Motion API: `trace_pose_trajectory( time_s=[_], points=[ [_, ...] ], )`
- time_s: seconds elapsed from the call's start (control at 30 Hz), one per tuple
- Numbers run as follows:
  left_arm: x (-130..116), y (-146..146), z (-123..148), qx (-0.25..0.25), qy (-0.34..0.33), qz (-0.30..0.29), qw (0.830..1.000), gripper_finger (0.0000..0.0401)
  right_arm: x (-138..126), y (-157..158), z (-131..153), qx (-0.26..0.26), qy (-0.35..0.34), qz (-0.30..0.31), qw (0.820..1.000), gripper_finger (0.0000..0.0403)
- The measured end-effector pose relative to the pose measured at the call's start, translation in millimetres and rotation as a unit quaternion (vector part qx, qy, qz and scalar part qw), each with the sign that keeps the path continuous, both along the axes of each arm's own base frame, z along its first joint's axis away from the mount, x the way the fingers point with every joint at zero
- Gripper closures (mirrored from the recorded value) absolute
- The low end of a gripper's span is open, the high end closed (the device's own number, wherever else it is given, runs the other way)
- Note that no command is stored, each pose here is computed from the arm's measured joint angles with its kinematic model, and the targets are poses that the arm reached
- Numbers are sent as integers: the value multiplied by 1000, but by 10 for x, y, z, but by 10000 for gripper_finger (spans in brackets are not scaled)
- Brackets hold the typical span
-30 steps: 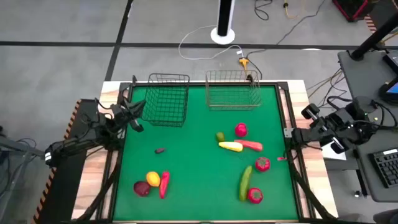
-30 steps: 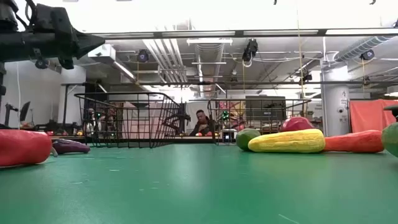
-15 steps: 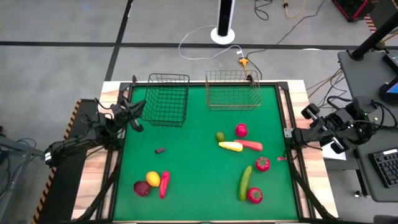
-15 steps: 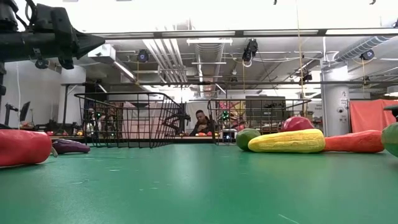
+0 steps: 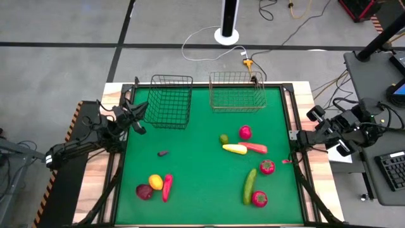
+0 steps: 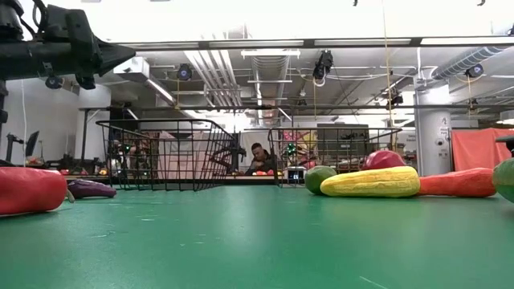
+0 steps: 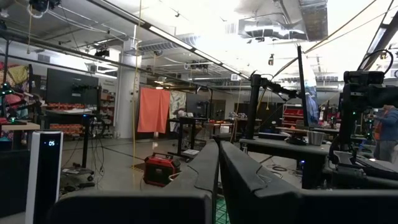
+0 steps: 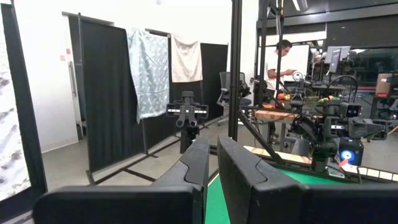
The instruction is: Sort produce into baskets
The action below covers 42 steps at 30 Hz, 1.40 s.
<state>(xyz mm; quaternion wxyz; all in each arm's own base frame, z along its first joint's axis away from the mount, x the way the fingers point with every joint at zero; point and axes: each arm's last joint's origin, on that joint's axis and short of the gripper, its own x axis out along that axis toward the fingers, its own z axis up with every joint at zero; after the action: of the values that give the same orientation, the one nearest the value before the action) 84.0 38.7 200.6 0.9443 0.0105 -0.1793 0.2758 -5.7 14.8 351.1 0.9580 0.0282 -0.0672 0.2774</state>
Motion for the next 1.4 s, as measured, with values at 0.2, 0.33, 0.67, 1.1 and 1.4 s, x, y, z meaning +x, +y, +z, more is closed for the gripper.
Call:
trace_pose_trajectory(
  time_s=[0.2, 0.33, 0.67, 1.1, 1.4],
  points=[
    [0, 0, -1, 0, 0, 0, 1000, 401, 1, 0, 0, 0, 0, 0, 1000, 376],
    [0, 0, -1, 0, 0, 0, 1000, 401, 0, 0, 1, 0, 0, 0, 1000, 376],
    [0, 0, 0, 0, 0, 0, 1000, 401, -1, 0, 1, 0, 0, 0, 1000, 376],
    [0, 0, -1, 0, 0, 0, 1000, 401, -1, 0, 1, 0, 0, 0, 1000, 376],
    [0, 0, -1, 0, 0, 0, 1000, 401, 69, 14, -154, -6, 18, 25, 1000, 376]
  ],
)
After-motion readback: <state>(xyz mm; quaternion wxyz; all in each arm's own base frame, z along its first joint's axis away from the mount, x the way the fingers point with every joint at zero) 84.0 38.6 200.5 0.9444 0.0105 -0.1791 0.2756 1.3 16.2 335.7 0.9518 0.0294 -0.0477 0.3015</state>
